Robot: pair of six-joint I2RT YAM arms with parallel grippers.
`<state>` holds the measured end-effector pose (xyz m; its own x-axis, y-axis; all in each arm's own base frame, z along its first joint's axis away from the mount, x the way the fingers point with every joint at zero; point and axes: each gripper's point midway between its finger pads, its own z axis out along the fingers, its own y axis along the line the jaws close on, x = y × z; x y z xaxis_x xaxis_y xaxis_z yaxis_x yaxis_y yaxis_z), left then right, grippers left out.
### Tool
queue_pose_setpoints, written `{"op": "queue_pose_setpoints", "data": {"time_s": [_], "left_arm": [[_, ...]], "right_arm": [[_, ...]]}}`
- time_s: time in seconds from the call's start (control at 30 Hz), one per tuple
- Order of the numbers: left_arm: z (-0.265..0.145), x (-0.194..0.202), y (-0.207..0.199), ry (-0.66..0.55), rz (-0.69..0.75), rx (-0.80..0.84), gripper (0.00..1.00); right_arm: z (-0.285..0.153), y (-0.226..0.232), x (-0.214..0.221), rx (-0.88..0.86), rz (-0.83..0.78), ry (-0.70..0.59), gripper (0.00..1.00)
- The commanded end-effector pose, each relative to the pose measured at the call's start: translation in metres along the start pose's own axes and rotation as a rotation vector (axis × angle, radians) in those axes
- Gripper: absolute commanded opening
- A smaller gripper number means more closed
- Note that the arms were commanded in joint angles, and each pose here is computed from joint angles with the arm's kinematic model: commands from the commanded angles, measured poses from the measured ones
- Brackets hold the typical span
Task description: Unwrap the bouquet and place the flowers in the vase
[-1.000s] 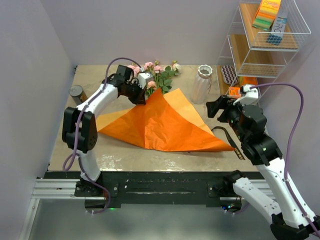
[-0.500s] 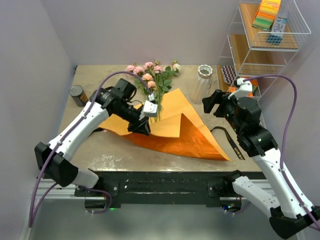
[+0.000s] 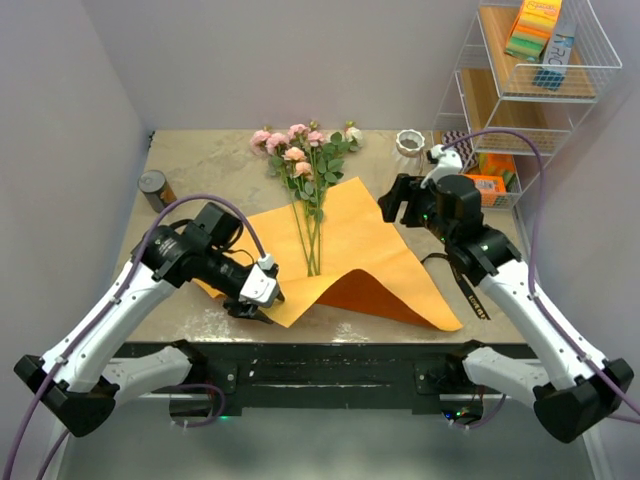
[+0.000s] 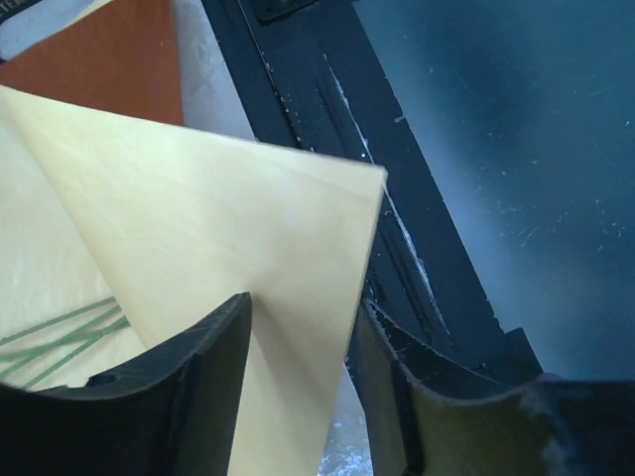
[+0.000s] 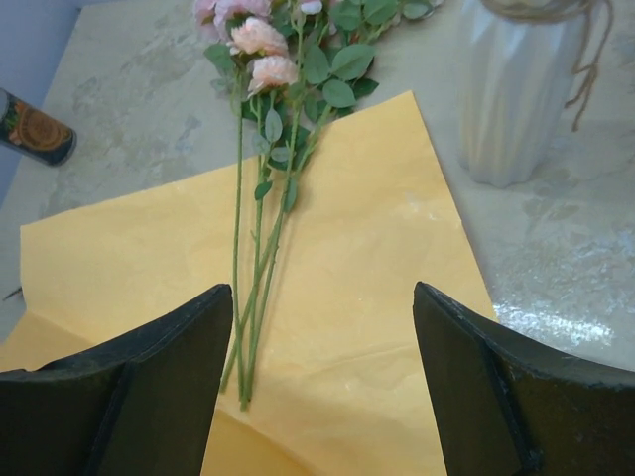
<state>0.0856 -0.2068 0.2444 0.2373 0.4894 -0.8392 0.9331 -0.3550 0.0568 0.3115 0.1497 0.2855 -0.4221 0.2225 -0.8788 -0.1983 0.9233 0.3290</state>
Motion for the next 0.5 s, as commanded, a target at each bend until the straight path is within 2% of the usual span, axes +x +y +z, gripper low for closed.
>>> {"op": "queue_pose_setpoints", "data": {"time_s": [0.0, 0.1, 0.27, 0.3, 0.37, 0.4, 0.47], "left_arm": [[-0.011, -0.02, -0.002, -0.027, 0.058, -0.038, 0.6], [-0.029, -0.047, 0.005, -0.046, 0.108, -0.106, 0.62], [-0.071, -0.119, 0.025, -0.139, 0.195, -0.272, 0.63], [-0.076, -0.128, 0.031, -0.16, 0.148, -0.296, 0.63], [-0.092, -0.155, 0.048, -0.208, 0.182, -0.391, 0.63], [-0.094, -0.16, 0.053, -0.232, 0.117, -0.414, 0.63], [-0.107, -0.172, 0.081, -0.263, 0.087, -0.546, 0.63]], "right_arm": [[0.01, 0.045, 0.001, -0.091, -0.058, -0.002, 0.76], [0.014, 0.064, 0.022, -0.114, -0.076, 0.04, 0.76], [0.007, 0.088, 0.071, -0.16, -0.108, 0.124, 0.72], [0.0, 0.098, 0.086, -0.179, -0.12, 0.15, 0.72], [-0.01, 0.109, 0.101, -0.206, -0.131, 0.174, 0.71], [-0.02, 0.117, 0.116, -0.221, -0.14, 0.202, 0.71], [-0.032, 0.122, 0.126, -0.241, -0.137, 0.218, 0.69]]}}
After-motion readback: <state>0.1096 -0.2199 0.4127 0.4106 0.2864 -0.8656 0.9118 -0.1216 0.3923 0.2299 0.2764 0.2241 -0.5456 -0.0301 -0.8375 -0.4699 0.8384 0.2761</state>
